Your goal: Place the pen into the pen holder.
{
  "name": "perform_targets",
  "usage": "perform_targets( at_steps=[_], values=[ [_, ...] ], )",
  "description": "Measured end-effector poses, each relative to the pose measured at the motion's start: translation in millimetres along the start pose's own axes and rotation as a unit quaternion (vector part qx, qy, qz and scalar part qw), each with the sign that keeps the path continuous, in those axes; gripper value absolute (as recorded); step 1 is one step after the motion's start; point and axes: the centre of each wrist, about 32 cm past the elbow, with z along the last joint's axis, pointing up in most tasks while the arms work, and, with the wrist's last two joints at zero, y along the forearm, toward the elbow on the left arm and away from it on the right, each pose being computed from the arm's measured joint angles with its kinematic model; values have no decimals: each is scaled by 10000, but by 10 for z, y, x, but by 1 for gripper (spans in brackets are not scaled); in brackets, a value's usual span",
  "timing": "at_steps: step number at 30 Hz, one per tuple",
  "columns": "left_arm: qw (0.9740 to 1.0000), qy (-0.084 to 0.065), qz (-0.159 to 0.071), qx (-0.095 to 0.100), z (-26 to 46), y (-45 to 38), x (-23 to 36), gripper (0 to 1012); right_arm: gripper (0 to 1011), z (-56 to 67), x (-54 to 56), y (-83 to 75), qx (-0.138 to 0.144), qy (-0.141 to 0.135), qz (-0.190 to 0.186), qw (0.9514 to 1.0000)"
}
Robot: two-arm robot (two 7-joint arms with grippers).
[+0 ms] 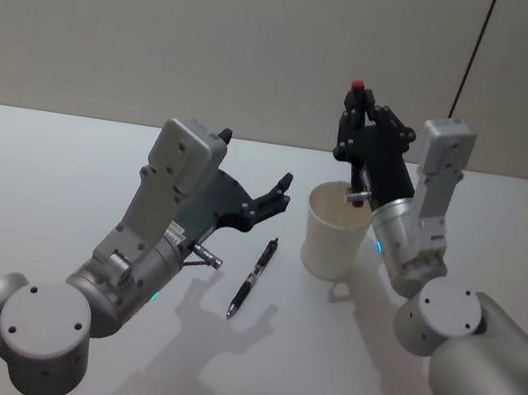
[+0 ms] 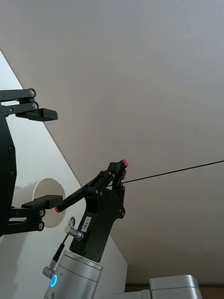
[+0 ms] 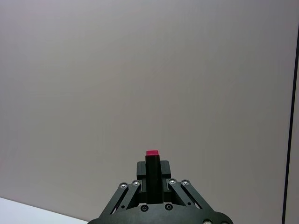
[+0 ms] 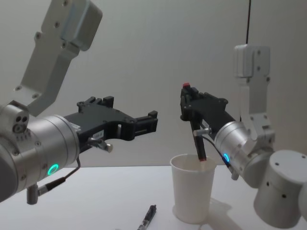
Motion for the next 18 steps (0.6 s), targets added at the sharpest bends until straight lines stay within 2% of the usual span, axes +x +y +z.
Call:
perform_targets(
  at_steps=[18],
  values=[
    [10000,0,0,0,0,0,0,999,159,-158,-62,-92,-130,-52,21,9999]
  ],
)
